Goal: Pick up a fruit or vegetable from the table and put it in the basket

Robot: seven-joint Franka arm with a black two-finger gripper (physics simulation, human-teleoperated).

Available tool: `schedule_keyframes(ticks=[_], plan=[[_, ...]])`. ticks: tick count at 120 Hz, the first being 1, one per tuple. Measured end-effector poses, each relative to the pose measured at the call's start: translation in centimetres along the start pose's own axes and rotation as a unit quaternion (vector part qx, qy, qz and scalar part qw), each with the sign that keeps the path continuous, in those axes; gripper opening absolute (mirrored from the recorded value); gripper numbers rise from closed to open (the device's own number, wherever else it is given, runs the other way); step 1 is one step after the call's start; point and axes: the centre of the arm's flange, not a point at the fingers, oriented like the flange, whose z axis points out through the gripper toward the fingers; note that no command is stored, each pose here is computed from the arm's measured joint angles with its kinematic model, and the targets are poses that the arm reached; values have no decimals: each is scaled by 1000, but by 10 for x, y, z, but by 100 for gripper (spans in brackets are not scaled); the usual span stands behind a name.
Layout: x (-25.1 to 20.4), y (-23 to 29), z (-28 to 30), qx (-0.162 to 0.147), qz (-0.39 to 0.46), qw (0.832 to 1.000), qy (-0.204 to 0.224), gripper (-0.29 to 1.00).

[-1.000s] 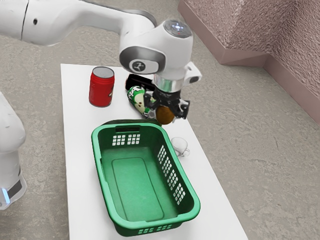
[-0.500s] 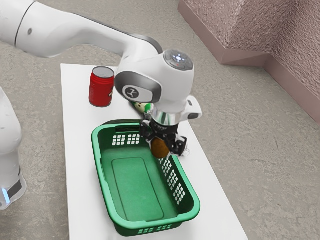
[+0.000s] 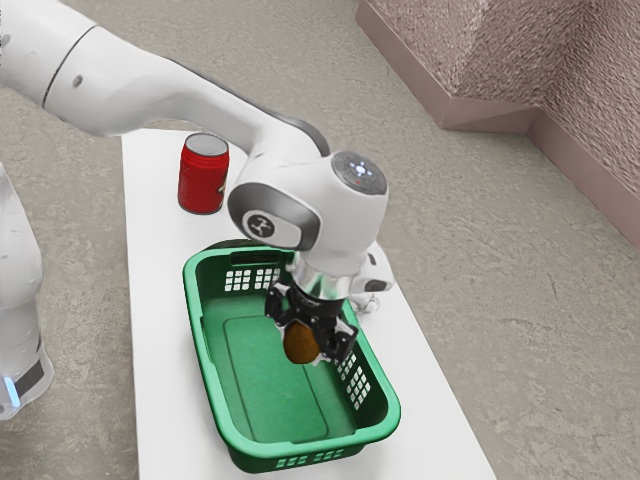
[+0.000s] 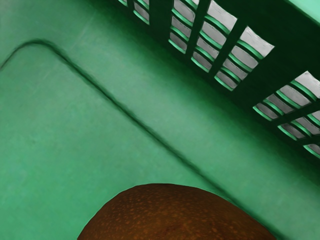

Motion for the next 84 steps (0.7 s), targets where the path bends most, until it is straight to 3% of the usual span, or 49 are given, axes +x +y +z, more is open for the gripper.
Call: schedule_keyframes(ticks=[25, 48, 62, 67, 74, 84], plan=[[5, 1, 21, -7, -1, 1000, -7, 18], [6, 6, 17, -20, 6, 1000, -7, 52], [-3, 26, -64, -49, 23, 999, -3, 61], [-9, 26, -91, -46, 28, 999, -3, 63], [-35, 10, -117, -30, 35, 999, 17, 65], [-44, -40, -163, -50, 42, 998, 0, 67]])
